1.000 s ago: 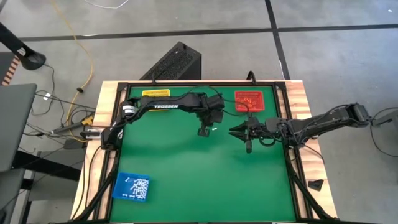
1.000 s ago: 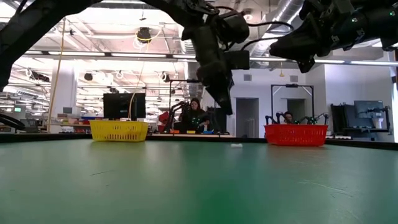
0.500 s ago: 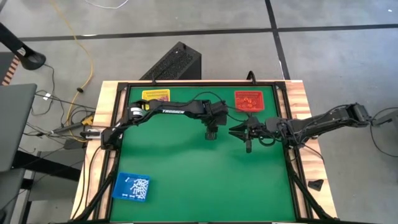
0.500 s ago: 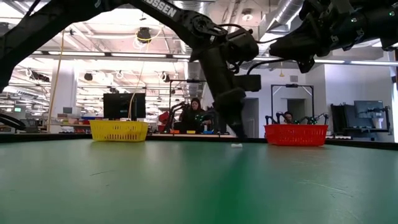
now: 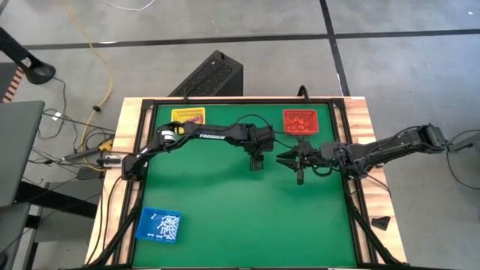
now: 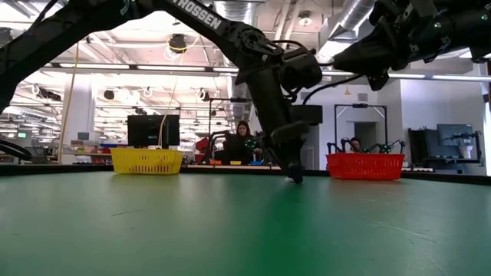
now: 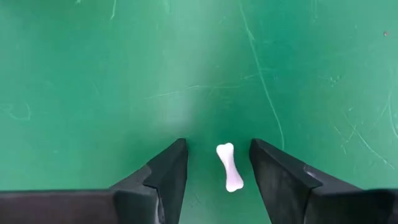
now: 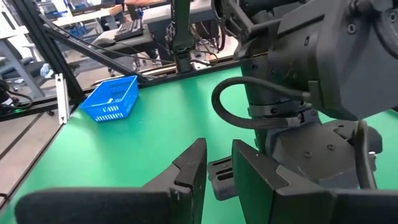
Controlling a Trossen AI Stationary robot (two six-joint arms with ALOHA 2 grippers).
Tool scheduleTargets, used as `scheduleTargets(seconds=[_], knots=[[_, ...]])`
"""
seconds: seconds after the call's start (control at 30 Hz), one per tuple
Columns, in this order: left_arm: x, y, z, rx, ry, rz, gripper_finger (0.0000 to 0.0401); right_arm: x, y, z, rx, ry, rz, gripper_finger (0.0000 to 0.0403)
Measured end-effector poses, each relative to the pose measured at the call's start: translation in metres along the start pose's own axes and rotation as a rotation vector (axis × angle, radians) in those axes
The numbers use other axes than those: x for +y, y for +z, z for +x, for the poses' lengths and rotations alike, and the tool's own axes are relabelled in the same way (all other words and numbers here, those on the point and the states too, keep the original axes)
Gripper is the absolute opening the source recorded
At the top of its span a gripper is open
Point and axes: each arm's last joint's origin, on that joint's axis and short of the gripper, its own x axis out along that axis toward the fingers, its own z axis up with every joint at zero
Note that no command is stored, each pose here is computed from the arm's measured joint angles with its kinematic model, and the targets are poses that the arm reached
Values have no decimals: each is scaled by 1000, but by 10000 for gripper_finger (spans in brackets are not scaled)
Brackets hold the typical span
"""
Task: Sort Halloween decoration
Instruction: Put the white bone toy into the blue bin
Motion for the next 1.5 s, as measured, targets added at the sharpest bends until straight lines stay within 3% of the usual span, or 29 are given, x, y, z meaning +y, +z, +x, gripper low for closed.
scheduleTargets(seconds=[0.13,0.37,0.67,1.2,1.5], knots=[[0,-1,0,12,-1,1,133,0,0,0,0,0,-1,109],[-1,-3,-1,39,-4,-2,14,0,0,0,-1,0,-2,109],[-5,-4,-12,59,-58,-17,5,0,0,0,0,0,-2,109],[-40,-11,-130,203,-29,73,3,0,-1,0,9,-3,-8,109],[-92,-25,-224,109,54,88,3,0,-1,0,10,-3,-4,109]])
